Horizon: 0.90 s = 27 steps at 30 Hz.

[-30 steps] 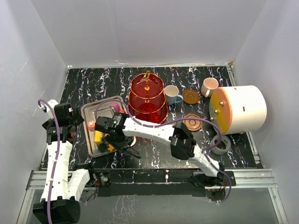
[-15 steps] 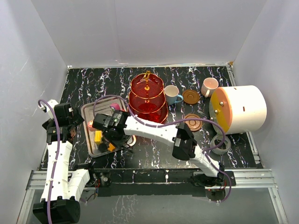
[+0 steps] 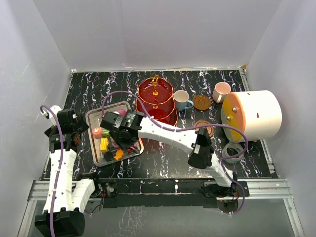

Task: Serve the afternoon tea
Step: Pick up the desert from the tray, then place the desert on the desert table.

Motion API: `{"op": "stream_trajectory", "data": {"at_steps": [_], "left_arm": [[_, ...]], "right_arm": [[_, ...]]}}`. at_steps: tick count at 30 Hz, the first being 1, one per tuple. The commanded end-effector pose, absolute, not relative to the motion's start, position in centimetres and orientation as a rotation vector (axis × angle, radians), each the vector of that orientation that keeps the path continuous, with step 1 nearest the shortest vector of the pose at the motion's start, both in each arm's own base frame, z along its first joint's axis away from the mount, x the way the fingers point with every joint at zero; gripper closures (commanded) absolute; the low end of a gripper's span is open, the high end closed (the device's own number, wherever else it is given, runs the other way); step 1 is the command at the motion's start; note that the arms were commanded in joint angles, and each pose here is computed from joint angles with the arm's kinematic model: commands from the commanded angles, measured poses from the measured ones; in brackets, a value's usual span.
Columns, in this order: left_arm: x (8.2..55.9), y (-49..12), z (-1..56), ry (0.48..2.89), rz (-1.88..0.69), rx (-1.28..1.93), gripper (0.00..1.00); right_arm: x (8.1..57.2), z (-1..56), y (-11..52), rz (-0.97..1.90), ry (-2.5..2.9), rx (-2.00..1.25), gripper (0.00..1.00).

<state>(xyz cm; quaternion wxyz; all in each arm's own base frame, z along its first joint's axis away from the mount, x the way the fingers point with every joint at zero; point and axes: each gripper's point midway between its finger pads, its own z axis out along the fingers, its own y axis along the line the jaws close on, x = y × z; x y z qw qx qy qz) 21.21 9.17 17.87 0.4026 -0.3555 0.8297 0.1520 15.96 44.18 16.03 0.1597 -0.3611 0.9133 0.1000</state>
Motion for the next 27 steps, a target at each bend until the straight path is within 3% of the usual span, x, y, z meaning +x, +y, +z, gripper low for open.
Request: {"op": "stream_trajectory", "data": {"at_steps": [1, 9, 18, 27], "left_arm": [[21.0, 9.3, 17.7, 2.099, 0.397, -0.893, 0.01], [21.0, 9.2, 17.6, 2.100, 0.394, -0.890, 0.01], [21.1, 9.2, 17.6, 2.103, 0.385, -0.886, 0.01], [21.2, 9.1, 17.6, 2.104, 0.382, -0.883, 0.01]], "right_arm": [[16.8, 22.0, 45.3, 0.466, 2.493, -0.895, 0.65], [17.5, 24.4, 42.4, 0.444, 2.483, -0.755, 0.65], [16.4, 22.3, 36.4, 0.326, 2.566, -0.592, 0.65], [18.9, 21.3, 32.4, 0.277, 2.561, -0.378, 0.65]]}}
